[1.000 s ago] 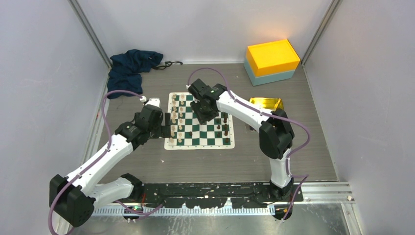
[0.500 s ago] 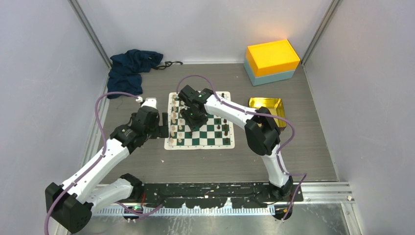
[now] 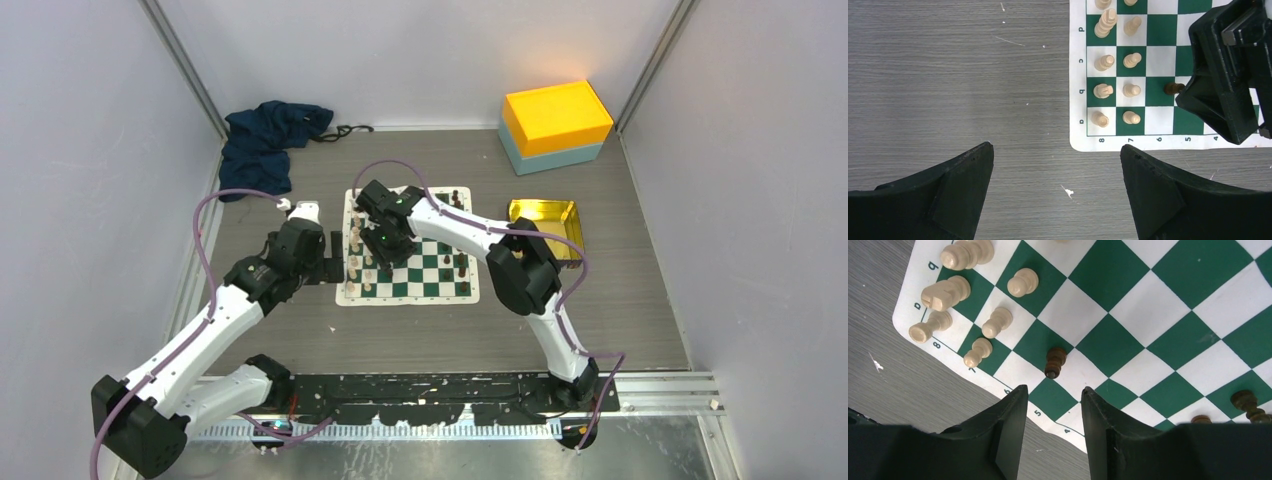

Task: Set up the chess pieces on the board
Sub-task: Pick up the chess piece from the chessboard.

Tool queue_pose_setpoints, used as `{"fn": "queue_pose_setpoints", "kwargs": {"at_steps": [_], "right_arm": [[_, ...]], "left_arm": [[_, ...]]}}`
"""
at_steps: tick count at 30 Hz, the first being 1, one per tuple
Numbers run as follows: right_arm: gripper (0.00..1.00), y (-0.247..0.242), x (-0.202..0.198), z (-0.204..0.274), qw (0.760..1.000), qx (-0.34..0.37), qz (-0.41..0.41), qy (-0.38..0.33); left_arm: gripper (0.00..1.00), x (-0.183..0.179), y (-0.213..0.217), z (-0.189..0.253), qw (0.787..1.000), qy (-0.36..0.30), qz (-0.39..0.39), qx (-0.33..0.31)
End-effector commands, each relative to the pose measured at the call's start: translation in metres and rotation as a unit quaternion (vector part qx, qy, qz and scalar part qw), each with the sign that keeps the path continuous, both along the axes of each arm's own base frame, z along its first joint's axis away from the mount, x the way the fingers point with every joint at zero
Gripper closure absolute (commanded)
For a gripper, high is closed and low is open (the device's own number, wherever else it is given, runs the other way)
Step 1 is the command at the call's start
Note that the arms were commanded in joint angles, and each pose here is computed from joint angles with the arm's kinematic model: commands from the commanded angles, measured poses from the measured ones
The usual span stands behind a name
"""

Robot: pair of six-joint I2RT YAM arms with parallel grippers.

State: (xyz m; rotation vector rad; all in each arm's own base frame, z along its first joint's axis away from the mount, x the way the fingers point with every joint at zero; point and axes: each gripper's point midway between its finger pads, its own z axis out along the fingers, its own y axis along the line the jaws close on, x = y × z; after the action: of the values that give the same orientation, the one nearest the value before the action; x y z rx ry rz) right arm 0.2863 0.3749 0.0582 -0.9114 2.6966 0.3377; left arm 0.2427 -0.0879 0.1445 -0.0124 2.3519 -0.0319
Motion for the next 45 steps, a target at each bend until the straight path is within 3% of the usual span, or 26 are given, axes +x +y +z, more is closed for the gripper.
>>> {"fn": "queue_pose_setpoints", "kwargs": {"at_steps": [1, 13, 35, 45], "right_arm": [[0.50, 0.019, 0.010, 0.015, 0.999, 0.030, 0.010, -0.023], [0.53, 0.019, 0.012, 0.003, 1.000, 0.021, 0.009, -0.018], [0.68, 0.021, 0.012, -0.004, 1.000, 0.017, 0.010, -0.012], [0.87, 0.019, 0.011, -0.003, 1.000, 0.015, 0.009, -0.012]], "left_arm": [[0.02, 0.003, 0.004, 0.006, 1.000, -0.017, 0.012, -0.003], [0.02, 0.003, 0.004, 0.007, 1.000, -0.018, 0.012, -0.003], [0.02, 0.005, 0.005, 0.007, 1.000, -0.019, 0.010, 0.001], [0.01, 0.004, 0.006, 0.006, 1.000, -0.017, 0.011, 0.002]]}}
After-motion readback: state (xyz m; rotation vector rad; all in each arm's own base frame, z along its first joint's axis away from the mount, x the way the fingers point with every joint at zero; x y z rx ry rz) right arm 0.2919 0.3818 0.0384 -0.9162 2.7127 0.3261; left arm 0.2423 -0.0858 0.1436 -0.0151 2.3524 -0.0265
